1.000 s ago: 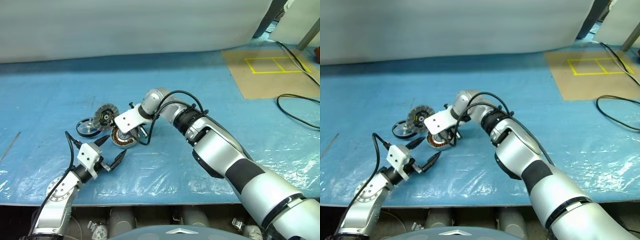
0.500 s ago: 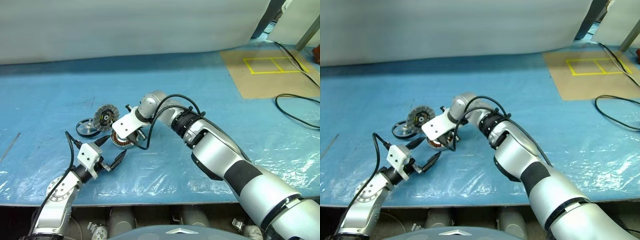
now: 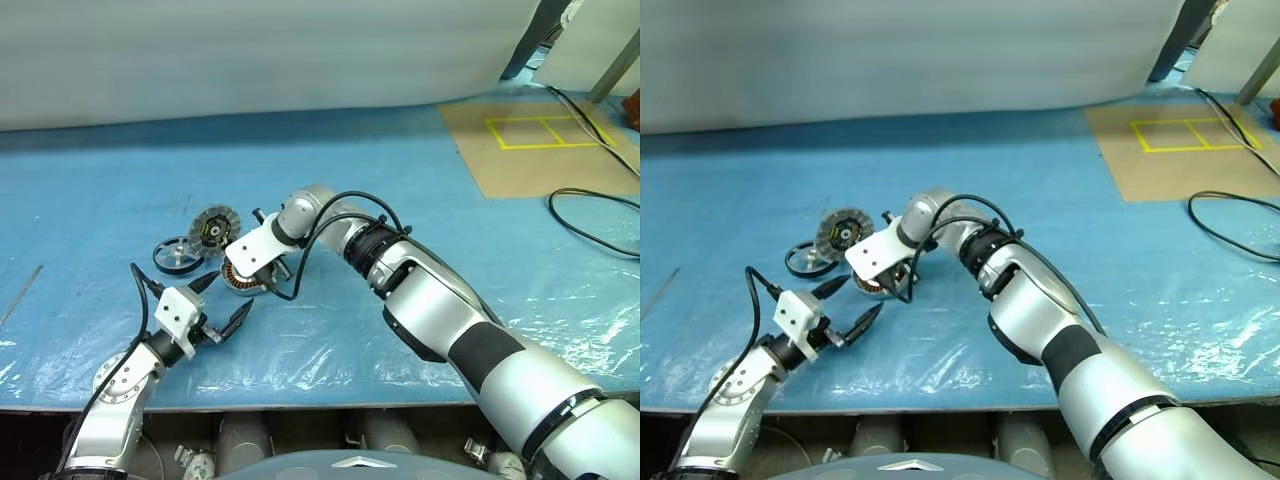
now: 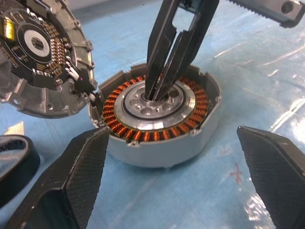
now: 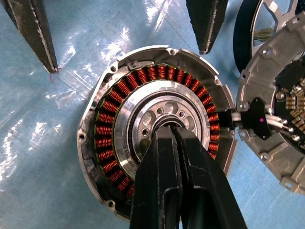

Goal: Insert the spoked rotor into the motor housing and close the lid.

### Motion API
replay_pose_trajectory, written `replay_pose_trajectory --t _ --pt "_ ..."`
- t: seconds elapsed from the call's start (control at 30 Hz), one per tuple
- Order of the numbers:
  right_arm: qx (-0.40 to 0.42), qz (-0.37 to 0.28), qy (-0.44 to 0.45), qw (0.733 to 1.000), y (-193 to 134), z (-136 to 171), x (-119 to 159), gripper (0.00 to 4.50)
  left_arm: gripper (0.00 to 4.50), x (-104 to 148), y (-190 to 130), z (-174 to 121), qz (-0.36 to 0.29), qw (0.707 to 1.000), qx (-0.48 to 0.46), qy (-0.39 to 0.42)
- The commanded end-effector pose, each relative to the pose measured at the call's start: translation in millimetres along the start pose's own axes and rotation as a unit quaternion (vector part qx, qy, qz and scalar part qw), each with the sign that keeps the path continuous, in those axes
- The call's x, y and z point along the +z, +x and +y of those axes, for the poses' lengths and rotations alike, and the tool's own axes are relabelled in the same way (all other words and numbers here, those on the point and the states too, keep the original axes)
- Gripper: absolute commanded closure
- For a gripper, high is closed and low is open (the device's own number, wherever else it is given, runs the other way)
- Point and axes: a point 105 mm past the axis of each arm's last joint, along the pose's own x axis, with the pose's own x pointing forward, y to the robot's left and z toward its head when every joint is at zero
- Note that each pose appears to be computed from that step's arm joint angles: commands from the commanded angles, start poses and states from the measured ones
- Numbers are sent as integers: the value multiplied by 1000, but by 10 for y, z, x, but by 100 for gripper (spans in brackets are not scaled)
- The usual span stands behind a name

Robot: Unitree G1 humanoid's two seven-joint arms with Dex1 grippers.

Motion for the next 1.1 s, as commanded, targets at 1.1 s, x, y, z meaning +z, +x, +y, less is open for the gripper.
replay_pose_trajectory --t 1.1 --pt "-111 -158 183 964 -385 -364 116 445 0 55 5 11 -8 1000 -14 9"
